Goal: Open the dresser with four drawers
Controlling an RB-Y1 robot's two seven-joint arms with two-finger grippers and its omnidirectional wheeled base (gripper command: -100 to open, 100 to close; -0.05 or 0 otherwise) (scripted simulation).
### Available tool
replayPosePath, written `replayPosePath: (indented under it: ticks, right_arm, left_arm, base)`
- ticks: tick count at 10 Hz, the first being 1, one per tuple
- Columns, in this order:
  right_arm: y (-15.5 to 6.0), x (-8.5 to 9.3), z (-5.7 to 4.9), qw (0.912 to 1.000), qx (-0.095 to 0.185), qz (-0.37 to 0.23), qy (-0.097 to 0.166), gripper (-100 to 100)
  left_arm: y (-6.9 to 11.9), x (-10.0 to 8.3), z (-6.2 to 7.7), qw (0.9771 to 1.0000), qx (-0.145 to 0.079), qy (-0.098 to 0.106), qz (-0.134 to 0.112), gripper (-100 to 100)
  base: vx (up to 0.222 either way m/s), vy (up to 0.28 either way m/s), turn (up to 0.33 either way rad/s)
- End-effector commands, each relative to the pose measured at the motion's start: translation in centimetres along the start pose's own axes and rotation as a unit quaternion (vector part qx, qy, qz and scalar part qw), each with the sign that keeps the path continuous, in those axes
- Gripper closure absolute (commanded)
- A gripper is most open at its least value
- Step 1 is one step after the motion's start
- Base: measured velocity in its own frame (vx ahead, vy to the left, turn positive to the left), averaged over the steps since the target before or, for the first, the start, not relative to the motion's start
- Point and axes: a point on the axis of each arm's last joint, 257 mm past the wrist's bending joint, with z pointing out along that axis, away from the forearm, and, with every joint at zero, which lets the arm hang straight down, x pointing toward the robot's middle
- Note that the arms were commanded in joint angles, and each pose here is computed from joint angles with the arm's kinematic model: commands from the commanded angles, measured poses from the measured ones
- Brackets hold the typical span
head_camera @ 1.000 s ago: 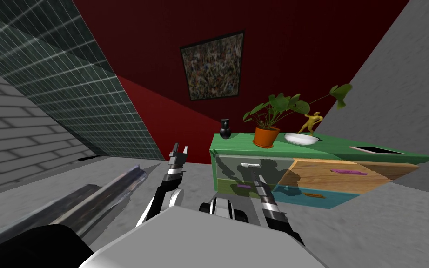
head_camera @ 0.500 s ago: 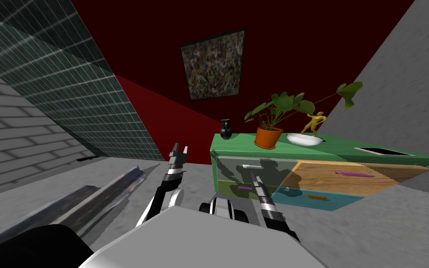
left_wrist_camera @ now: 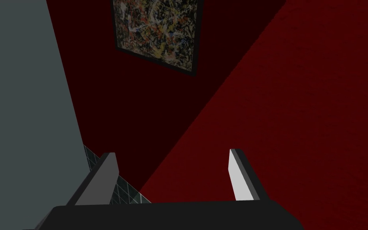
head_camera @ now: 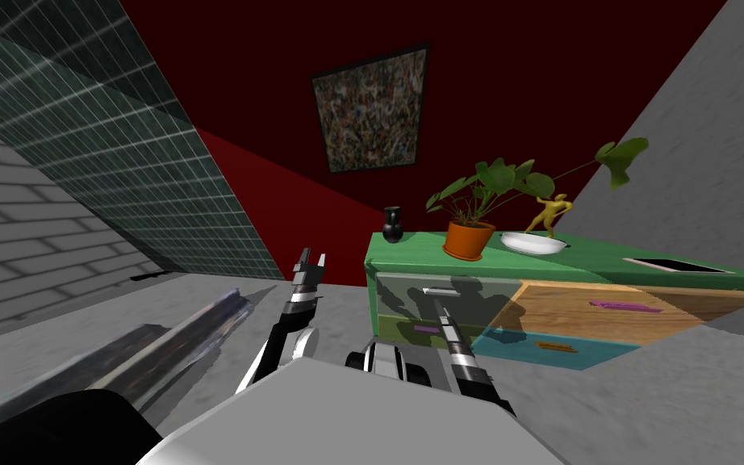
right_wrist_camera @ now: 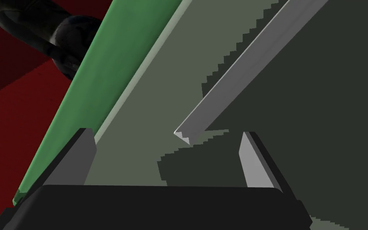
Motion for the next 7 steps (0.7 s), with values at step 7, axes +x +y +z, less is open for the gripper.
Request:
replayPosePath:
  ticks: [7]
  right_arm:
    - [2.0,-1.8,0.0,0.9926,-0.015,0.117,-0.029,-100]
  left_arm:
    - [0.0,0.0,0.0,1.0,0.0,0.0,0.0,0]
  base:
    - [0.029,0.01,-0.001]
